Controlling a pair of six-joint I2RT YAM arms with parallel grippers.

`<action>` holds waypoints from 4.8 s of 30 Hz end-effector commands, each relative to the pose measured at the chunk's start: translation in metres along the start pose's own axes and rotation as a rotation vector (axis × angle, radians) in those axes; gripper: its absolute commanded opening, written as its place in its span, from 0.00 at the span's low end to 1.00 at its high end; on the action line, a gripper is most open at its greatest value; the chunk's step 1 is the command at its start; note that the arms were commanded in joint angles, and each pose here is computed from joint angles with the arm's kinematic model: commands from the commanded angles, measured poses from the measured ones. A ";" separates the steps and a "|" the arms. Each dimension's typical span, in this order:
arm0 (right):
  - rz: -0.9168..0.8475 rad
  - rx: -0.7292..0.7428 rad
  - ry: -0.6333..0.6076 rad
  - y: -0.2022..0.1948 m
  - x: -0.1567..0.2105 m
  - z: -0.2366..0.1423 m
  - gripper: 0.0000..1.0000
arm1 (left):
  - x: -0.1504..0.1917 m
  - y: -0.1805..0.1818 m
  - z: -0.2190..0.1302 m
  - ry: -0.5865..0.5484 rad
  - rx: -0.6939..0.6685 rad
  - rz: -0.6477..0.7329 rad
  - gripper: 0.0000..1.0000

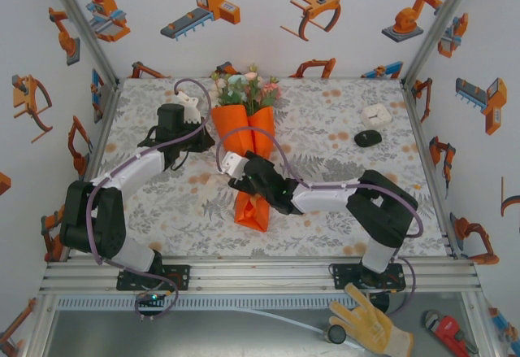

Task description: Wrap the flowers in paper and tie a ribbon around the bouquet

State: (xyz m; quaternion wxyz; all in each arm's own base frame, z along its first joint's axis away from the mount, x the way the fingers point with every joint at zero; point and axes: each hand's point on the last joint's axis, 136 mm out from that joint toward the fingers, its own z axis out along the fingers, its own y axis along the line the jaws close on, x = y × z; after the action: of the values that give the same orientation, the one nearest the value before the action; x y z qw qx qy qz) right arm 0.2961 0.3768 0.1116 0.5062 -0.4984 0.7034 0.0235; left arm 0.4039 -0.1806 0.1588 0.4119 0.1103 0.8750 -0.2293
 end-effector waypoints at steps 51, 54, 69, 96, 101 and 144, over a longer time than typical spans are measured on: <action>1.085 -0.794 0.205 -0.073 0.010 0.027 0.15 | -0.003 -0.008 -0.003 -0.003 0.025 0.026 0.00; 1.081 -0.838 0.180 -0.070 0.003 0.019 0.14 | -0.004 -0.009 -0.002 -0.004 0.027 0.024 0.00; 1.042 -0.849 0.250 -0.055 0.019 0.026 0.14 | -0.004 -0.008 0.000 0.011 0.025 0.036 0.00; 1.515 -0.093 0.280 0.008 -0.061 -0.012 0.25 | -0.003 0.007 0.020 -0.011 -0.025 -0.056 0.00; 1.586 0.004 0.427 0.055 -0.046 0.011 0.33 | -0.002 0.009 0.027 -0.006 -0.027 -0.042 0.00; 1.607 0.307 0.636 0.076 0.023 0.026 0.43 | -0.009 0.004 0.021 -0.031 -0.008 -0.032 0.00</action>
State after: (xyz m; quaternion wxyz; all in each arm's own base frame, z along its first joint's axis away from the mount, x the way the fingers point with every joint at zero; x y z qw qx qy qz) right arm 0.2574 0.4180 0.0464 0.1781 0.2208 0.9478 0.1457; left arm 0.4212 -0.1837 0.1317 0.4012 0.0877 0.8842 -0.2226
